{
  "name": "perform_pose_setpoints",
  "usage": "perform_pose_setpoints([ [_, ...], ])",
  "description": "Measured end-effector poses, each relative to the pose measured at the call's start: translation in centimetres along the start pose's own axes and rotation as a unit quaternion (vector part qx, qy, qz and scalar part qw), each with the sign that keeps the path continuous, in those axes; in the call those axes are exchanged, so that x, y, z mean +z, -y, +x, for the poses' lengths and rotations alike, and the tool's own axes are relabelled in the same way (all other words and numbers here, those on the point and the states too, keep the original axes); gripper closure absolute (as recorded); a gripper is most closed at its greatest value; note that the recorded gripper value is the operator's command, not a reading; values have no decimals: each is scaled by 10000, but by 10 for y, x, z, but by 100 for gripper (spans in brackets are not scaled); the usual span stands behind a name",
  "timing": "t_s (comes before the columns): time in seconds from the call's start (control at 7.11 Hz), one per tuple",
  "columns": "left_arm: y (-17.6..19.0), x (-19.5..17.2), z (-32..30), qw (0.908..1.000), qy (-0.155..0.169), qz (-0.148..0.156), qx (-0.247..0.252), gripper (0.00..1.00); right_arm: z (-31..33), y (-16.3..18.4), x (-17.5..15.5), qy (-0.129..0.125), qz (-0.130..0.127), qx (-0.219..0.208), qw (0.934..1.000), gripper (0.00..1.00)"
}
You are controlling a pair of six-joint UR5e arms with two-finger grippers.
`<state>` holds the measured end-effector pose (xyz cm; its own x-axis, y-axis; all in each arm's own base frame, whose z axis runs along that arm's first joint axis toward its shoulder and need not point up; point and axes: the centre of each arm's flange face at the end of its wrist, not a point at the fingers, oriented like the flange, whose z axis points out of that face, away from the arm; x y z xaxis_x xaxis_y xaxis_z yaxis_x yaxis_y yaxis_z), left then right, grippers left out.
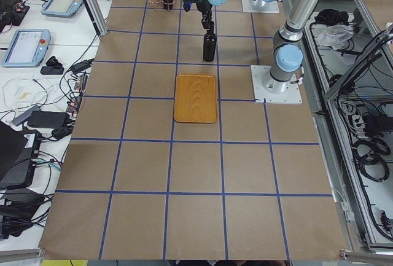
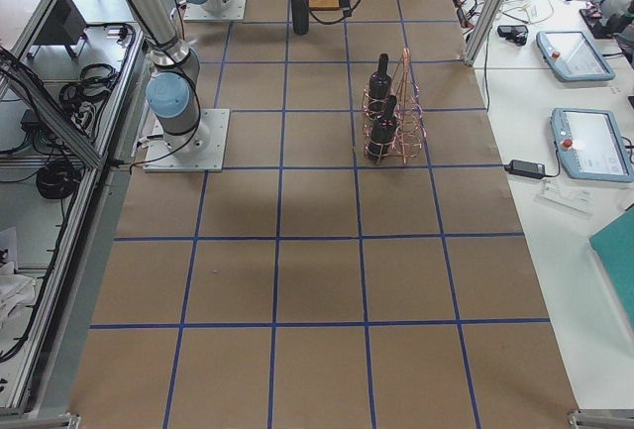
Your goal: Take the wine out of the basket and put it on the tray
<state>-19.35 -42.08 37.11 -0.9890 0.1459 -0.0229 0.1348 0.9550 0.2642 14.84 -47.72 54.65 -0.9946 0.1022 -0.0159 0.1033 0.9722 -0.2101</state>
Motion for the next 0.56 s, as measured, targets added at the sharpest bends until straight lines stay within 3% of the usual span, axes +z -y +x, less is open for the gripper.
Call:
perform_pose_setpoints([
  [0.28, 0, 1, 0, 10000, -1, -20, 0, 54, 0, -1, 6, -25, -54, -37, 10000, 0],
  [0.56, -1, 1, 0, 10000, -3, -40, -9, 54, 1, -1, 7, -55, -59, -24, 10000, 0],
])
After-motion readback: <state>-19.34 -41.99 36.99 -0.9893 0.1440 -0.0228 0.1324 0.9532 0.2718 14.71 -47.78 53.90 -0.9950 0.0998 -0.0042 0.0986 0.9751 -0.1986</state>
